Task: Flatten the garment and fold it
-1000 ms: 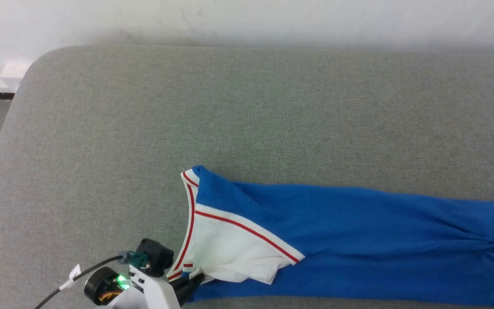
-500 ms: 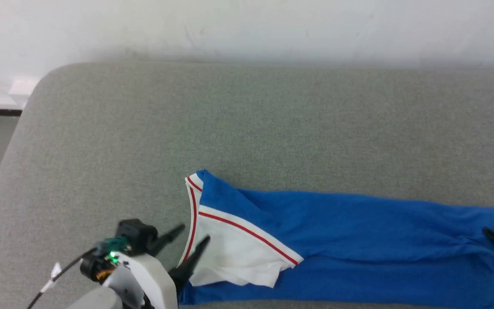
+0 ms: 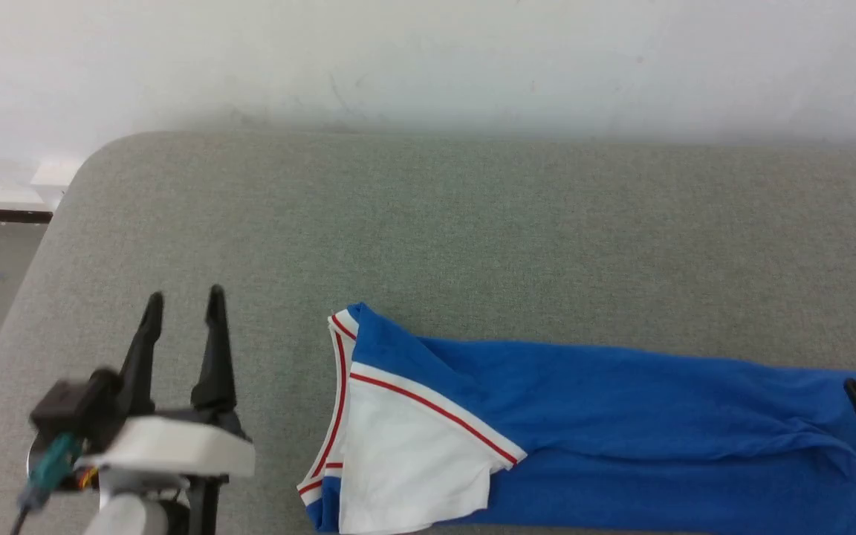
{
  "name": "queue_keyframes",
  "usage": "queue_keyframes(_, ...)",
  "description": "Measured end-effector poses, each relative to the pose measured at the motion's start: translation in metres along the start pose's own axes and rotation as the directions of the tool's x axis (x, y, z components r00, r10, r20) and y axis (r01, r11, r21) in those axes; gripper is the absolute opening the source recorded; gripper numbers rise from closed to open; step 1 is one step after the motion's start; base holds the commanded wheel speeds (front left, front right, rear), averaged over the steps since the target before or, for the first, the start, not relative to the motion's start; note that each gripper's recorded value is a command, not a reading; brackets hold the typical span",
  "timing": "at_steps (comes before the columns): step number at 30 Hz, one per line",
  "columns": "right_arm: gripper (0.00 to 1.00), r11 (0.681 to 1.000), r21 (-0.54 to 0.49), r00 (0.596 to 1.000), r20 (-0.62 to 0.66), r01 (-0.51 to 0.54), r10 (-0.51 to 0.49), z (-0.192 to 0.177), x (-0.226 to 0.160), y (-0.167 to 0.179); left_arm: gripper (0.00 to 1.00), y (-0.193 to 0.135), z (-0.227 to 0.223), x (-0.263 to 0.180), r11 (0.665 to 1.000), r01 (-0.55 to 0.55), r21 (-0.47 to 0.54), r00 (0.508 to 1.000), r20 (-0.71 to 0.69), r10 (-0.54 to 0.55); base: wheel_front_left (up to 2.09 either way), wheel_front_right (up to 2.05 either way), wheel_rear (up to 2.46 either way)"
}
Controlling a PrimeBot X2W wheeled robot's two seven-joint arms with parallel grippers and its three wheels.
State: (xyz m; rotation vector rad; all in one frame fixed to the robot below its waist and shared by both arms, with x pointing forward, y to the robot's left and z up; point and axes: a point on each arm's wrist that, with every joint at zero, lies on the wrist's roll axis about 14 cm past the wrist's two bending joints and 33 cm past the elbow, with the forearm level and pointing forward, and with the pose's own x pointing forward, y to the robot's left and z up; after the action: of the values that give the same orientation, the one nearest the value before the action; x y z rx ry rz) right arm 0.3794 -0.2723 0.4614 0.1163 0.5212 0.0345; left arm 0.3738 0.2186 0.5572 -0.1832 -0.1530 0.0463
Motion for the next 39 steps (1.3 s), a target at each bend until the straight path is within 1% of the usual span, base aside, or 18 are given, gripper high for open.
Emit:
queue_keyframes(2,1.0,0.998,0.028,0.999,-0.024,0.049,-0.048,-0.012,0.0,-0.006,1.0,0.008,0.003,-0.008,0.998,-0.067,-0.01,0.997,0.035,0.067,0.0,0.0,0.0)
queue_keyframes(5,1.0,0.991,0.082,0.992,-0.08,0.103,-0.096,-0.035,0.003,-0.008,1.0,0.011,0.011,-0.017,0.995,-0.101,0.025,0.991,0.089,0.099,0.0,0.0,0.0)
queue_keyframes(8,1.0,0.978,0.112,0.98,-0.121,0.174,-0.16,-0.053,0.003,-0.017,1.0,0.005,0.016,-0.021,0.993,-0.078,0.089,0.991,0.119,0.067,0.0,0.0,0.0)
queue_keyframes(10,1.0,0.968,0.136,0.969,-0.162,0.209,-0.187,-0.067,0.003,-0.02,1.0,0.0,0.013,-0.023,0.993,-0.061,0.105,0.992,0.115,0.049,0.0,0.0,0.0)
queue_keyframes(14,1.0,0.952,0.175,0.948,-0.243,0.252,-0.206,-0.093,0.007,-0.021,1.0,-0.005,0.008,-0.023,0.989,-0.036,0.141,0.994,0.104,0.022,0.0,0.0,0.0)
queue_keyframes(18,1.0,0.946,0.2,0.943,-0.271,0.254,-0.195,-0.101,0.016,-0.017,1.0,-0.005,-0.001,-0.023,0.986,-0.023,0.163,0.997,0.077,0.01,0.0,0.0,0.0)
queue_keyframes(24,1.0,0.956,0.173,0.932,-0.319,0.239,-0.175,-0.111,0.024,-0.012,1.0,-0.005,-0.012,-0.022,0.984,-0.013,0.176,0.999,0.042,0.006,0.0,0.0,0.0)
queue_keyframes(25,0.82,0.955,0.177,0.931,-0.323,0.237,-0.171,-0.111,0.025,-0.012,1.0,-0.005,-0.013,-0.022,0.985,-0.016,0.174,0.999,0.039,0.009,0.0,0.0,0.0)
queue_keyframes(26,0.29,0.956,0.177,0.931,-0.327,0.232,-0.165,-0.112,0.026,-0.011,1.0,-0.005,-0.015,-0.021,0.985,-0.013,0.175,0.999,0.036,0.007,0.0,0.0,0.0)
queue_keyframes(27,0.0,0.958,0.177,0.931,-0.328,0.227,-0.16,-0.112,0.027,-0.01,1.0,-0.005,-0.015,-0.021,0.984,-0.014,0.175,0.999,0.034,0.008,0.0,0.0,0.0)
queue_keyframes(30,0.0,0.961,0.189,0.938,-0.321,0.201,-0.133,-0.11,0.03,-0.002,1.0,-0.005,-0.016,-0.021,0.985,-0.014,0.173,0.999,0.033,0.009,0.0,0.0,0.0)
queue_keyframes(33,0.0,0.961,0.19,0.943,-0.303,0.201,-0.137,-0.107,0.028,-0.004,1.0,-0.006,-0.014,-0.022,0.985,-0.011,0.17,0.999,0.038,0.005,0.0,0.0,0.0)
queue_keyframes(36,0.0,0.961,0.18,0.95,-0.272,0.209,-0.155,-0.1,0.025,-0.012,1.0,-0.006,-0.011,-0.023,0.986,-0.011,0.166,0.999,0.048,0.003,0.0,0.0,0.0)
queue_keyframes(39,0.0,0.956,0.164,0.952,-0.227,0.245,-0.205,-0.086,0.022,-0.03,1.0,-0.008,-0.007,-0.024,0.987,-0.005,0.163,0.998,0.059,-0.004,0.0,0.0,0.0)
